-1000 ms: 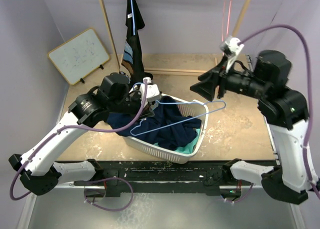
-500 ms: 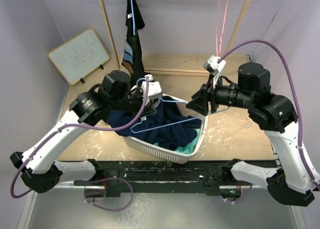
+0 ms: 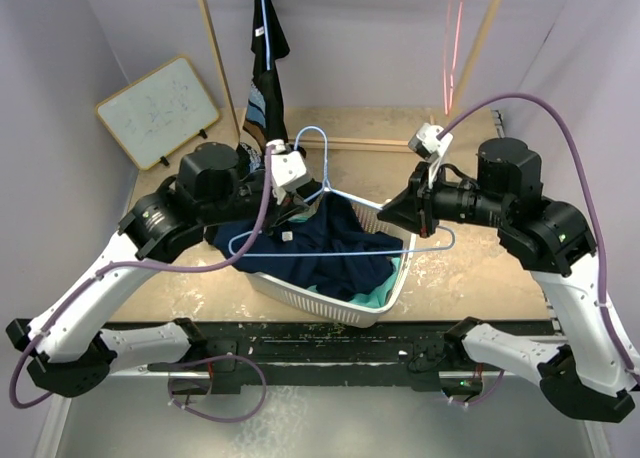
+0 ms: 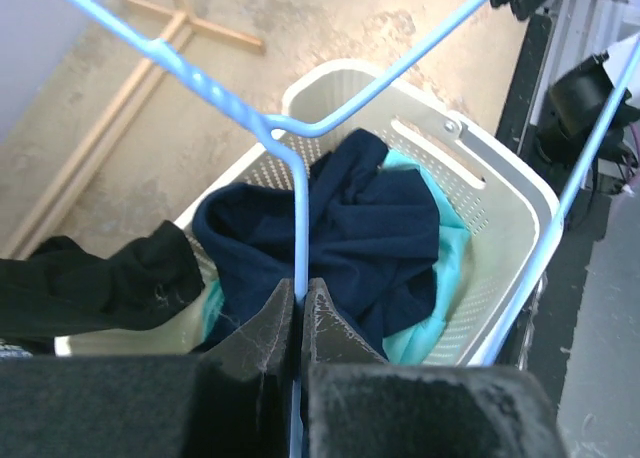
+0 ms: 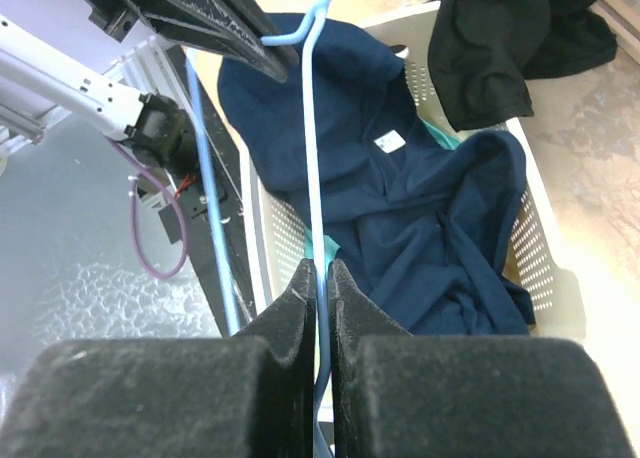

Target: Remove the t-shirt from the hanger

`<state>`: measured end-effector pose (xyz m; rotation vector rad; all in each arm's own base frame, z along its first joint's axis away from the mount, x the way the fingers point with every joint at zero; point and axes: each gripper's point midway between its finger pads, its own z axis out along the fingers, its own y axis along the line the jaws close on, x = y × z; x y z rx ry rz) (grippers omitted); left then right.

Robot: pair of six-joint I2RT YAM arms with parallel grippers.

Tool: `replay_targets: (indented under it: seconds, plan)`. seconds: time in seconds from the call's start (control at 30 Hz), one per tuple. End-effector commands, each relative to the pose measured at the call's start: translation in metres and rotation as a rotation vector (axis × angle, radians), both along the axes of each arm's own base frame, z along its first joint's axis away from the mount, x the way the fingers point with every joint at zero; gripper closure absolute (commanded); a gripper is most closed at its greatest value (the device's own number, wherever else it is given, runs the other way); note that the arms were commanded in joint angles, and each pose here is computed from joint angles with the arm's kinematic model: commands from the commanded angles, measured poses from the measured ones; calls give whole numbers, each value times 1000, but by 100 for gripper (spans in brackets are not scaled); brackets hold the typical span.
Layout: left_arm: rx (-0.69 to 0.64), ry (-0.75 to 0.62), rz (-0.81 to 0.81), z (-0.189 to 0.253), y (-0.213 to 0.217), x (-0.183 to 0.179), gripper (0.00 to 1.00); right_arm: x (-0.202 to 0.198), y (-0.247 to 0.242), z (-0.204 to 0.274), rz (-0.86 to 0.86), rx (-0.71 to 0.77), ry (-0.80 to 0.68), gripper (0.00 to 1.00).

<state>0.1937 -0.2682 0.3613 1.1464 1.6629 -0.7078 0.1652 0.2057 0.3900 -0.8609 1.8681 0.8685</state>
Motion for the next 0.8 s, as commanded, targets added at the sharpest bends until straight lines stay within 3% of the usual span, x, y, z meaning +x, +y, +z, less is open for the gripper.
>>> replay_targets:
  seconds: [0.0, 0.13, 0.17, 0.23, 0.37, 0.4, 0.6, 0.77]
  plan:
    - [-254, -162, 72, 74, 4, 4, 100, -10, 3, 3, 44, 29, -8, 100]
    - [-276, -152, 84, 74, 2, 7, 100, -11, 2, 10, 31, 49, -22, 100]
    - [-276, -147, 90, 73, 1, 8, 95, -7, -1, 12, -5, 48, -25, 100]
    - [-285, -146, 104, 72, 3, 8, 62, 0, -9, 15, -89, 44, -25, 100]
    - [-344, -177, 216, 78, 27, 10, 27, 28, -42, 32, -348, 25, -92, 100]
    - [-371, -194, 248, 83, 36, 8, 23, 33, -47, 38, -391, 26, -107, 100]
    - [-576, -283, 400, 106, 100, -18, 23, 68, -86, 87, -694, 67, -226, 100]
    - [-597, -267, 503, 74, 128, -22, 25, 111, -107, 132, -924, 100, -357, 100]
